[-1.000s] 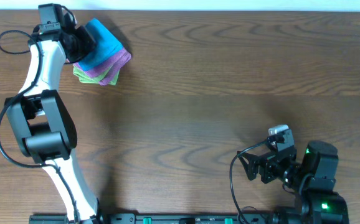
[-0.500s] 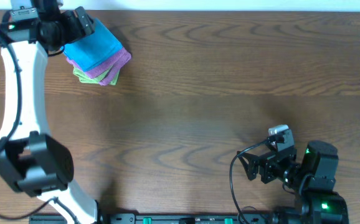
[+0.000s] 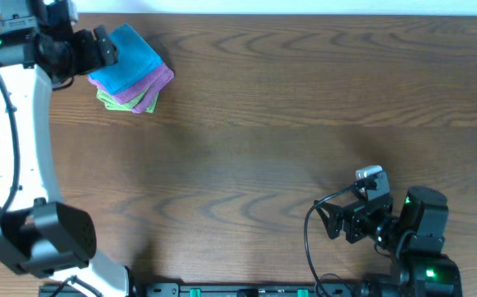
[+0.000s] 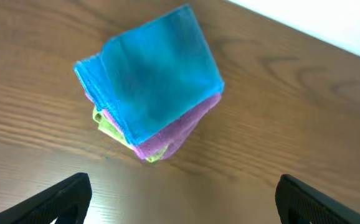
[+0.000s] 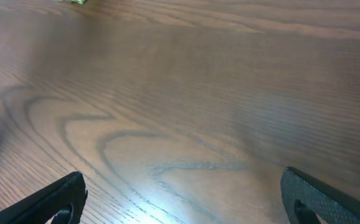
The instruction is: Fold the cloth
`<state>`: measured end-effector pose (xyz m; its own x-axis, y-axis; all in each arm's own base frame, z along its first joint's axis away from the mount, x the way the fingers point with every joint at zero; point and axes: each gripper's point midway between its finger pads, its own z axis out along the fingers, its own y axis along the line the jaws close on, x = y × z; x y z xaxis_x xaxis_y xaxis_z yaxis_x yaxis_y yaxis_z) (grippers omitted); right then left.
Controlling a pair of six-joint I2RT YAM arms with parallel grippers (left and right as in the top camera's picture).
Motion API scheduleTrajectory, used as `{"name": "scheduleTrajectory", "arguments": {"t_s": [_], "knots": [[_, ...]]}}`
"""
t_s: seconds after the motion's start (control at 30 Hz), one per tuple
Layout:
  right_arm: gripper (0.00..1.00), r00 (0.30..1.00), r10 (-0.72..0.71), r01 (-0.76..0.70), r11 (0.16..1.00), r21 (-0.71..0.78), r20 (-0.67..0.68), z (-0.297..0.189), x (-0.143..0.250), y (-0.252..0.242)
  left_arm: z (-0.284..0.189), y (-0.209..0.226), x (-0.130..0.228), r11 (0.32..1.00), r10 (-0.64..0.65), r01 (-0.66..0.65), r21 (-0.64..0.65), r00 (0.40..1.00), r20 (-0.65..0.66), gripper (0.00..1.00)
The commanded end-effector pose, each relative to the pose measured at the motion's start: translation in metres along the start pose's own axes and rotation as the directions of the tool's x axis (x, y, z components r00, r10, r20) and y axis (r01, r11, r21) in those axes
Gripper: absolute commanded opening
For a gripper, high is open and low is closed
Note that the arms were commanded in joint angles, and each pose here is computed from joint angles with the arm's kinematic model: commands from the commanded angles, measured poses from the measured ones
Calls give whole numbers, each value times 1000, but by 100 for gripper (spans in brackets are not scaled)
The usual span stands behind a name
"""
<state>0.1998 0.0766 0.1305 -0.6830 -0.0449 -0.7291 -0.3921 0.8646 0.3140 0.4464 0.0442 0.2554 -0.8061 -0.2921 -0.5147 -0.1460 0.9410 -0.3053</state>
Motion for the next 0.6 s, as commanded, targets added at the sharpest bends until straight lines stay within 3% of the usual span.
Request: {"name": "scheduleTrajectory", "arguments": {"t_s": [0.0,0.3,0.57], "knots": [[99,1000,-23,23,1000,-11,1,0,0,3,-39,-19,3,993,105,-108,51,992,64,96],[99,1000,-23,23,1000,-11,1,0,0,3,-98,-32,58,982,168,-184,48,956,239,95],[99,1000,-23,23,1000,-11,1,0,0,3,-132,-29,142,967,222,-256,11,860,459,95]]}}
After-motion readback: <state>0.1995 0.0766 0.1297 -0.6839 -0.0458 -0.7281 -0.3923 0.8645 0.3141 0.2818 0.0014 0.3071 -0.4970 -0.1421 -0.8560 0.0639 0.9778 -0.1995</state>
